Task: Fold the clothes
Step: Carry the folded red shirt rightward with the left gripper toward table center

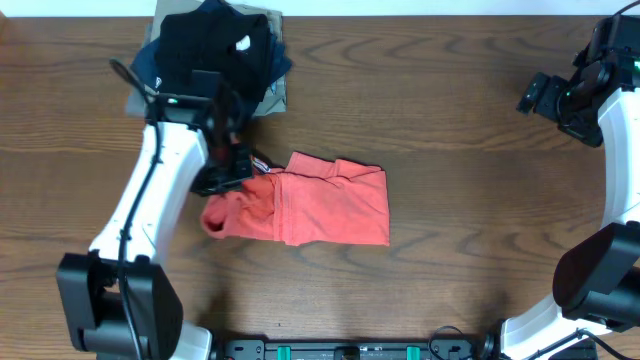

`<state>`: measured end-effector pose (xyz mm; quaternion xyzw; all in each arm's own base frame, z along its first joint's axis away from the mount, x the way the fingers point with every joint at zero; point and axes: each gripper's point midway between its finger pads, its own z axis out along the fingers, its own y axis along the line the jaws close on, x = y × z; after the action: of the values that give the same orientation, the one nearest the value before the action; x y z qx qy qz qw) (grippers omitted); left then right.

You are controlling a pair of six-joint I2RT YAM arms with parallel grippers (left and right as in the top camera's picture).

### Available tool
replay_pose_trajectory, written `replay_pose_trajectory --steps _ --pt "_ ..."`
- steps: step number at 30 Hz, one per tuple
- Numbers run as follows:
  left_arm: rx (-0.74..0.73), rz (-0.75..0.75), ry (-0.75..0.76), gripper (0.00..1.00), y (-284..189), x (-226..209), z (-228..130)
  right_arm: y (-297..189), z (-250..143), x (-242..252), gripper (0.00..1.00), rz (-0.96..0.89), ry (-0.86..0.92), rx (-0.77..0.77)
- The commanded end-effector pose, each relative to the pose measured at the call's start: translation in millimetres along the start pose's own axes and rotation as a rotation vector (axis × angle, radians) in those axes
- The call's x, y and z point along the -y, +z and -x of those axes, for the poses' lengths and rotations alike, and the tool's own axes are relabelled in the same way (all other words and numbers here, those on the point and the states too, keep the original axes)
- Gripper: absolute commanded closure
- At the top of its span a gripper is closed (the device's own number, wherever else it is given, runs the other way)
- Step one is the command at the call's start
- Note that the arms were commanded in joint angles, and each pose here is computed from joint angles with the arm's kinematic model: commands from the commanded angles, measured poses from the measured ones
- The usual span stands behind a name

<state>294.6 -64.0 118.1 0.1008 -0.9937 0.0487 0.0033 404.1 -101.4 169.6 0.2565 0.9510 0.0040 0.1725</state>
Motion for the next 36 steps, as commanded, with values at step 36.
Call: replay_pose_trajectory --steps 36 --pt "0.018 -0.109 0.249 0.94 77 187 -57 0 1 2 0.01 -0.01 -0.003 0.003"
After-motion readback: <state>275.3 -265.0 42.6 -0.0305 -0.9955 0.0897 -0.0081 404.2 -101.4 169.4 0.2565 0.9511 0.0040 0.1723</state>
